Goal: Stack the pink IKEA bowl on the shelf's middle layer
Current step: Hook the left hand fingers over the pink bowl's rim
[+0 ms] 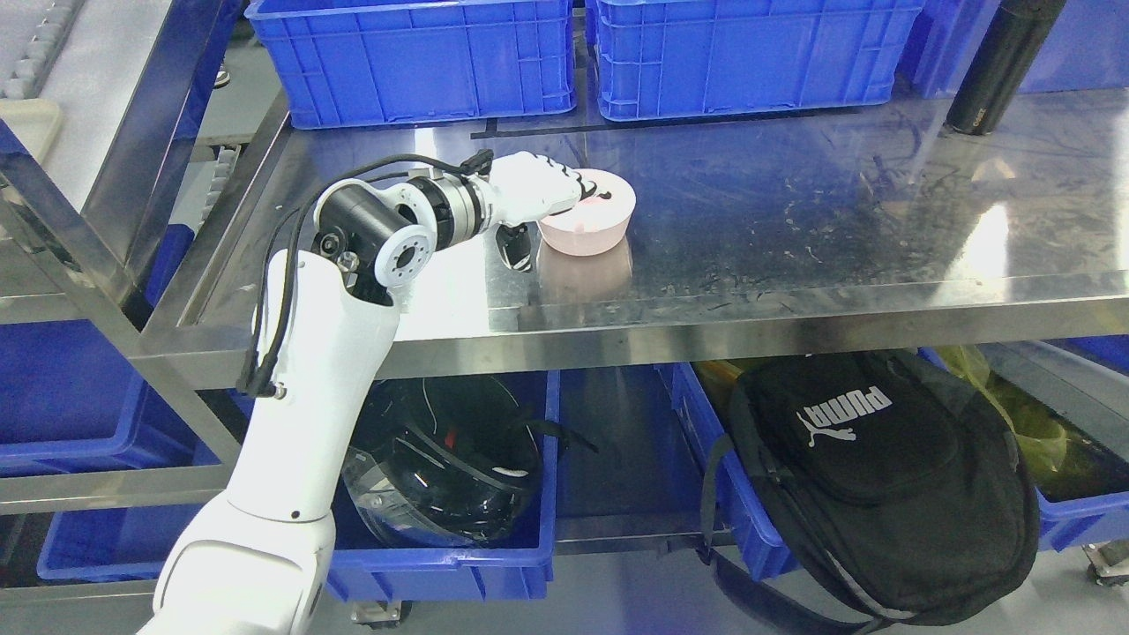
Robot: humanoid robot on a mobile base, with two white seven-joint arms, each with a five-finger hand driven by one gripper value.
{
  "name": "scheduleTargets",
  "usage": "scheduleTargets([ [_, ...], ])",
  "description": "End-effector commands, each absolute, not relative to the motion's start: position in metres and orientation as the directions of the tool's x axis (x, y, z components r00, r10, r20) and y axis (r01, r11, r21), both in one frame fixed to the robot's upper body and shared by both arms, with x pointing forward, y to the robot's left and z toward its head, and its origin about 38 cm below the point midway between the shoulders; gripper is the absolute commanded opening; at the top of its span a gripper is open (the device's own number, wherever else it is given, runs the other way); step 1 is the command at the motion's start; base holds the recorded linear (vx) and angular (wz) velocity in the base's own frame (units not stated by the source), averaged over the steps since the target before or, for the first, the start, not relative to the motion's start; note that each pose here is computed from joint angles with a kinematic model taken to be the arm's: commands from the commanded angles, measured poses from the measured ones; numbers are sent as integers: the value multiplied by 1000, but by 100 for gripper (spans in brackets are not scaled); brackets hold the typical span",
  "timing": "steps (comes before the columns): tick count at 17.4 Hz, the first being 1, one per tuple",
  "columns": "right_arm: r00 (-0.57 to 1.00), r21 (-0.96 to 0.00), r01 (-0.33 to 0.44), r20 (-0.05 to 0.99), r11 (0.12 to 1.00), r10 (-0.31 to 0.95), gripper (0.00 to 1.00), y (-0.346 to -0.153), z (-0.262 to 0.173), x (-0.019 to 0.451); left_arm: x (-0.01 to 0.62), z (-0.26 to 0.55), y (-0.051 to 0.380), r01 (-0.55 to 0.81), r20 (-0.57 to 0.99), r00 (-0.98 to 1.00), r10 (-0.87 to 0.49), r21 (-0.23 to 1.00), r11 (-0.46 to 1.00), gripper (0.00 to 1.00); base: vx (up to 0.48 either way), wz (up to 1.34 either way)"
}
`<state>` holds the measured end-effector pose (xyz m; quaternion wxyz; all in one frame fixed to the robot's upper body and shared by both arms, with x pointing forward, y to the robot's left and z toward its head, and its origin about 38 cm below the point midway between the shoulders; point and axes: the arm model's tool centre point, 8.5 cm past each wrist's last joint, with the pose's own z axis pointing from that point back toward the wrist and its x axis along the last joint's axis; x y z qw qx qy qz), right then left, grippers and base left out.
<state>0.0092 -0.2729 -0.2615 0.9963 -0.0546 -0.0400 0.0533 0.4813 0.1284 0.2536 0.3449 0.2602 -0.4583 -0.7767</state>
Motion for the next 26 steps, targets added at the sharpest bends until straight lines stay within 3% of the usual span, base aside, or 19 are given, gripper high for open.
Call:
scheduleTargets([
  [1, 992, -128, -102, 66, 986, 112, 100, -284, -261, 0, 506, 250, 100, 366, -42, -624, -780, 867, -339, 87, 0, 0],
  [13, 992, -128, -102, 66, 986, 112, 100, -284, -261, 0, 529, 206, 98, 518, -30, -589, -808, 753, -405, 86, 0, 0],
  [26, 992, -128, -102, 66, 986, 112, 100, -284, -261, 0, 524, 208, 86, 482, -56, -623, -780, 758, -440, 86, -4, 19],
])
